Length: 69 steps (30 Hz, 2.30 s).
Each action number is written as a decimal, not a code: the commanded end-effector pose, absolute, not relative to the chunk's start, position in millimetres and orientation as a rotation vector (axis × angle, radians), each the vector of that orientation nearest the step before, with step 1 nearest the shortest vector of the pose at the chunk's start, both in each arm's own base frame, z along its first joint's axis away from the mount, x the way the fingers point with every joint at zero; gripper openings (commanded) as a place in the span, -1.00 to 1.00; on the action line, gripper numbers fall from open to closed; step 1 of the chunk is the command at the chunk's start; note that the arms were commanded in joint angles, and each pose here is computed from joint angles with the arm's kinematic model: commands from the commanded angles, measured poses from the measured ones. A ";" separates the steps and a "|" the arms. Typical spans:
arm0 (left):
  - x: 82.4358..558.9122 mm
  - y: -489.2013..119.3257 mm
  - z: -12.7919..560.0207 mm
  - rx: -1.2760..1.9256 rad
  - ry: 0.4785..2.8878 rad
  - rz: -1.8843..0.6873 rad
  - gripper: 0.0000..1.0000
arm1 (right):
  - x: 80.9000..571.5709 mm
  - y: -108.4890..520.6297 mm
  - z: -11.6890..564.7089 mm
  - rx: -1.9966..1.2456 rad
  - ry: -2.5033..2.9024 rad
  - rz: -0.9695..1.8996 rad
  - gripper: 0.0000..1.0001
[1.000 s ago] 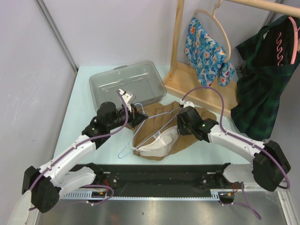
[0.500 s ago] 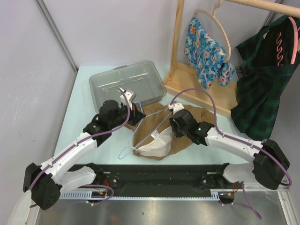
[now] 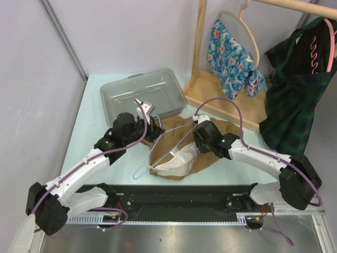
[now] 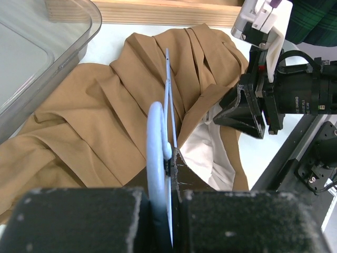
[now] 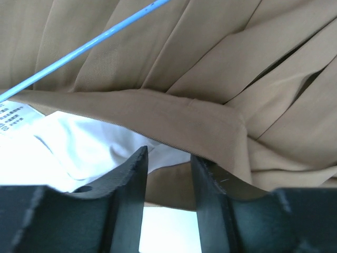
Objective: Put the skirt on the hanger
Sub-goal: Place skirt on hanger
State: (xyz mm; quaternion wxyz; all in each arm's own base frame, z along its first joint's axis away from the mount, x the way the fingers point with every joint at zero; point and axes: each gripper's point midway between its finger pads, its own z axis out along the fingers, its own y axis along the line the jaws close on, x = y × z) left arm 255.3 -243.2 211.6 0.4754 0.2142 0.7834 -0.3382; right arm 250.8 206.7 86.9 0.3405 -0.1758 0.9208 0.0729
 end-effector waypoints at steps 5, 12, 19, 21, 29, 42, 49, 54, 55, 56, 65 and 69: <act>254.5 -248.8 236.5 0.557 1.835 -0.830 -1.00 | 255.8 227.9 95.2 -0.303 2.424 0.340 -0.09; 248.9 -245.0 238.3 0.550 1.826 -0.823 -1.00 | 260.1 225.8 85.3 -0.164 2.465 0.345 -0.27; 242.9 -239.2 238.0 0.547 1.828 -0.809 -1.00 | 269.4 219.2 98.7 -0.056 2.421 0.347 -0.97; 241.7 -238.5 238.6 0.548 1.824 -0.808 -1.00 | 272.3 212.8 108.0 -0.015 2.396 0.345 -1.00; 238.5 -239.1 243.1 0.553 1.806 -0.819 -1.00 | 281.5 193.1 134.8 0.062 2.322 0.357 -1.00; 209.4 -248.4 249.2 0.688 1.741 -0.938 -1.00 | 290.0 173.9 111.5 0.040 2.388 0.267 -1.00; 185.4 -259.2 239.0 0.855 1.755 -1.042 -1.00 | 299.4 162.2 99.3 0.083 2.424 0.266 -0.95; 198.5 -255.5 224.9 0.822 1.821 -0.966 -1.00 | 314.3 153.8 93.0 0.181 2.427 0.300 -0.96; 202.4 -255.5 220.2 0.819 1.843 -0.948 -1.00 | 314.2 157.5 92.0 0.176 2.434 0.327 -0.96; 203.2 -256.1 218.5 0.826 1.849 -0.943 -1.00 | 317.3 158.8 91.3 0.180 2.428 0.339 -0.96; 212.5 -263.7 205.9 0.857 1.907 -0.890 -1.00 | 320.2 169.4 78.2 0.157 2.452 0.363 -1.00; 229.3 -259.7 193.9 0.790 1.991 -0.776 -1.00 | 312.6 176.1 94.0 0.082 2.415 0.358 -1.00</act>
